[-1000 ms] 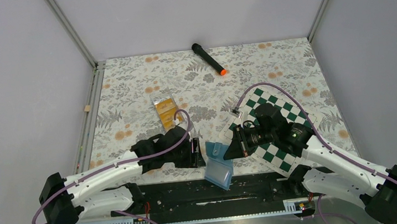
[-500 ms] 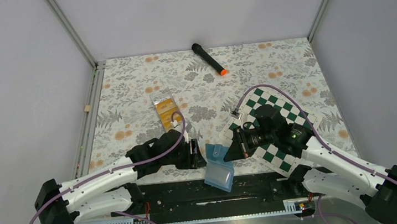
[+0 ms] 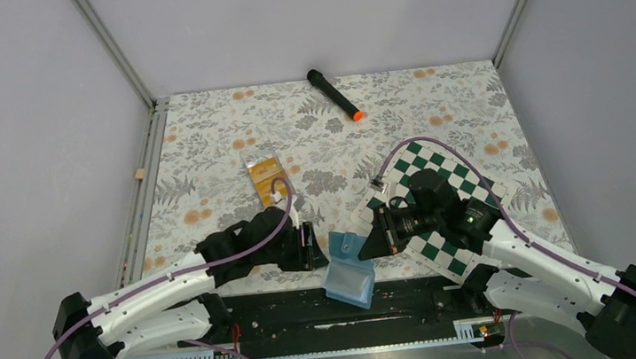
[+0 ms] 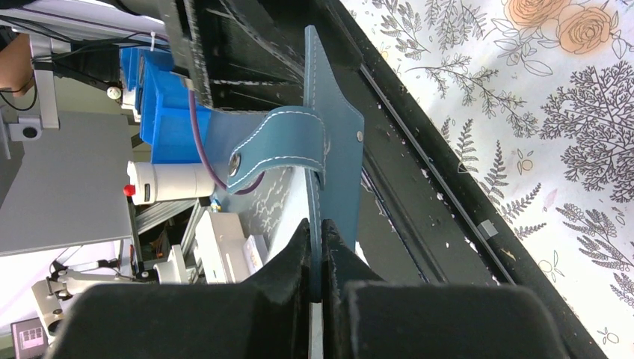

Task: Put the credit cards into the card holder
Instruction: Turn over the card slot in the card holder.

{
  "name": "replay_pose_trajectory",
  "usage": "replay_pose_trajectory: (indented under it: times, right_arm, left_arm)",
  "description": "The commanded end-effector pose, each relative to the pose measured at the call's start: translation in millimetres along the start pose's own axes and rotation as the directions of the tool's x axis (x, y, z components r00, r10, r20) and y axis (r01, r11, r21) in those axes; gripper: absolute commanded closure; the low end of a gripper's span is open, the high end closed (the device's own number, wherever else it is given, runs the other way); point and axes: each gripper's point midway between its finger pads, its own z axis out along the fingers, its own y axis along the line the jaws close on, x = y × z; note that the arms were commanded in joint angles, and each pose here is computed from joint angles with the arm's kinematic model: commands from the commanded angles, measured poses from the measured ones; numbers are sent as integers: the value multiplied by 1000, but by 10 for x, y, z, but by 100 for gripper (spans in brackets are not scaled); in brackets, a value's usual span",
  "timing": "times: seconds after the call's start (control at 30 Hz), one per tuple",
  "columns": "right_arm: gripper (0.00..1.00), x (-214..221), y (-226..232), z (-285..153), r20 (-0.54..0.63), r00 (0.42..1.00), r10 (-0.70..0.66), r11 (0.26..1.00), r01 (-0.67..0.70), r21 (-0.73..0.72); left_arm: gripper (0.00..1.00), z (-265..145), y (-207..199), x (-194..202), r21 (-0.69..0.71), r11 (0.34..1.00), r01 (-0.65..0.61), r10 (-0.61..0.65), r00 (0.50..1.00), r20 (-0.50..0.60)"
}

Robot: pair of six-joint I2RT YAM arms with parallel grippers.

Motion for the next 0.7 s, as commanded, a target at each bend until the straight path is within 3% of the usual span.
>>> replay_pose_trajectory:
  times: [0.0, 0.5, 0.67]
  right_arm:
    - [100, -43, 50, 3, 18, 999, -29, 999, 29, -35]
    - [100, -20, 14, 30, 1, 1000, -25, 999, 25, -32]
    - [100, -46, 50, 18, 11, 1000, -28, 999, 29, -39]
  left_arm:
    - [50, -140, -189, -141, 2, 998, -56, 56, 998, 2]
    - [50, -224, -332, -233, 12, 995, -101, 101, 995, -4]
    - [47, -262, -431, -268, 74, 994, -85, 82, 996, 36]
